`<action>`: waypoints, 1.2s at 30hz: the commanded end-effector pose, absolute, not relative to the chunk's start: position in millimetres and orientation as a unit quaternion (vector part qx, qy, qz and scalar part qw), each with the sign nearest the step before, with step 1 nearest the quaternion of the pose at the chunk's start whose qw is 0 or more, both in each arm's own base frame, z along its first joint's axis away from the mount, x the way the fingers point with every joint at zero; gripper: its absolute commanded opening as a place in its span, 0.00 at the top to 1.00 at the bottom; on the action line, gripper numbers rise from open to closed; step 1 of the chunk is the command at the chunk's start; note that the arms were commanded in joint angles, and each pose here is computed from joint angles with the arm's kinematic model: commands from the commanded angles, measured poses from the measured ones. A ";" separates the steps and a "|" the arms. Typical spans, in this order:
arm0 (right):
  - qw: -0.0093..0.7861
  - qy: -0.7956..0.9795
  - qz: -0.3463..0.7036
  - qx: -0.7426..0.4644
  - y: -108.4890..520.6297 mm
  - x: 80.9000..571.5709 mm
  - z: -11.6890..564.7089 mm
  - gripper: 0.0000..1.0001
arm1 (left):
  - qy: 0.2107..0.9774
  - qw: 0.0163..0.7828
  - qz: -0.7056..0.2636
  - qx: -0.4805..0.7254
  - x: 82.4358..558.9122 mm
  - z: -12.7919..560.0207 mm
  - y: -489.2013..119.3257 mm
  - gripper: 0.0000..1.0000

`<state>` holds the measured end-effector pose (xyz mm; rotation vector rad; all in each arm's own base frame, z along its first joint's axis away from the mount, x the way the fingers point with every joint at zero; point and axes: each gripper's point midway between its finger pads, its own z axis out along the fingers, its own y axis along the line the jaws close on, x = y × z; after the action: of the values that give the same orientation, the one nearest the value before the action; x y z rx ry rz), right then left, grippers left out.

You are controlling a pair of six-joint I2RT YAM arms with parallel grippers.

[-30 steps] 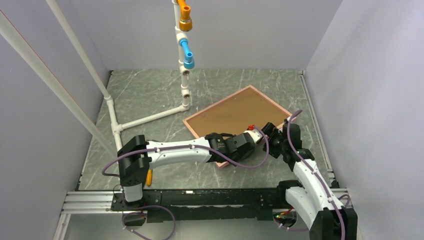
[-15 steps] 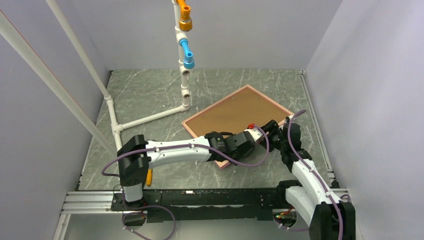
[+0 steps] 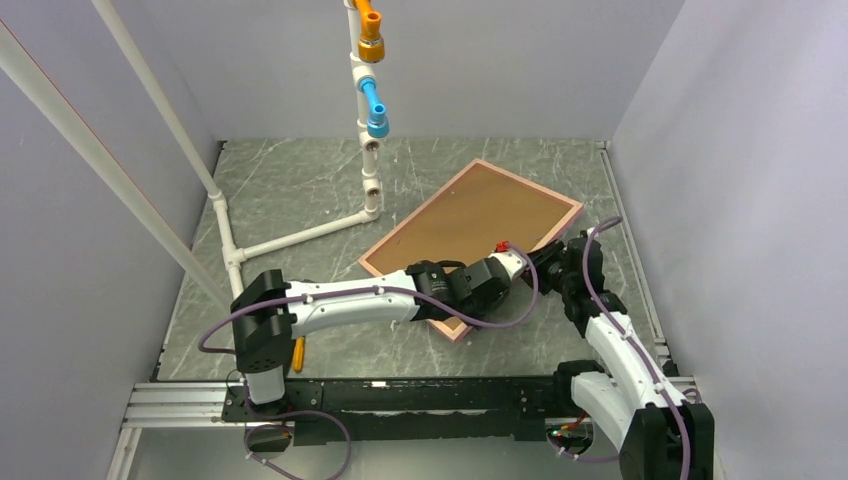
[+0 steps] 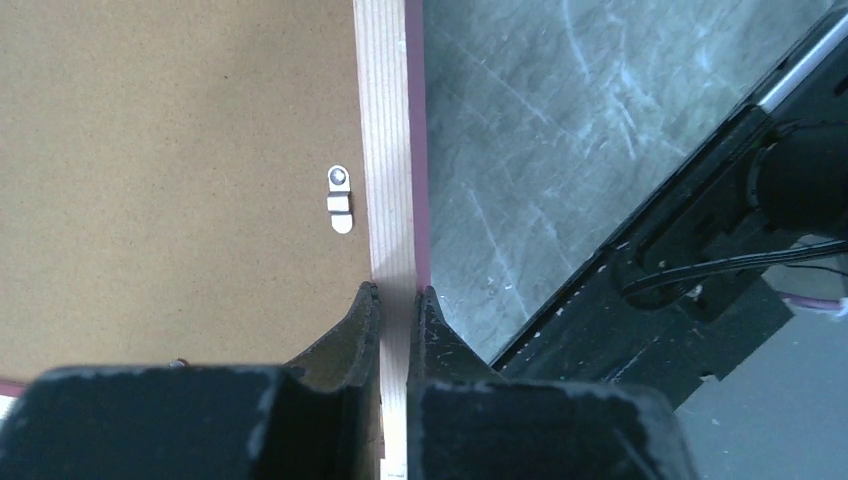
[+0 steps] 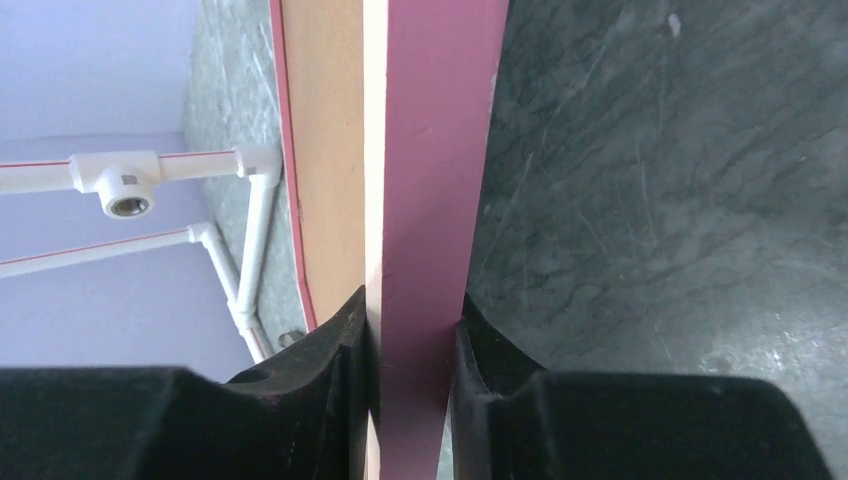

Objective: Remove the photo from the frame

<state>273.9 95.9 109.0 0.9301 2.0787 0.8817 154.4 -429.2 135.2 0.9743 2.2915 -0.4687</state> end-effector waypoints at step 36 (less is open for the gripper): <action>0.381 0.921 -0.004 0.084 -25.5 408.7 316.0 1.00 | 0.809 0.398 -0.319 0.291 144.6 318.1 -296.1 0.47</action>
<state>402.8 8.2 268.5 0.3013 2.4754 0.1657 141.3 -302.9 311.7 0.7250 2.0692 -0.7992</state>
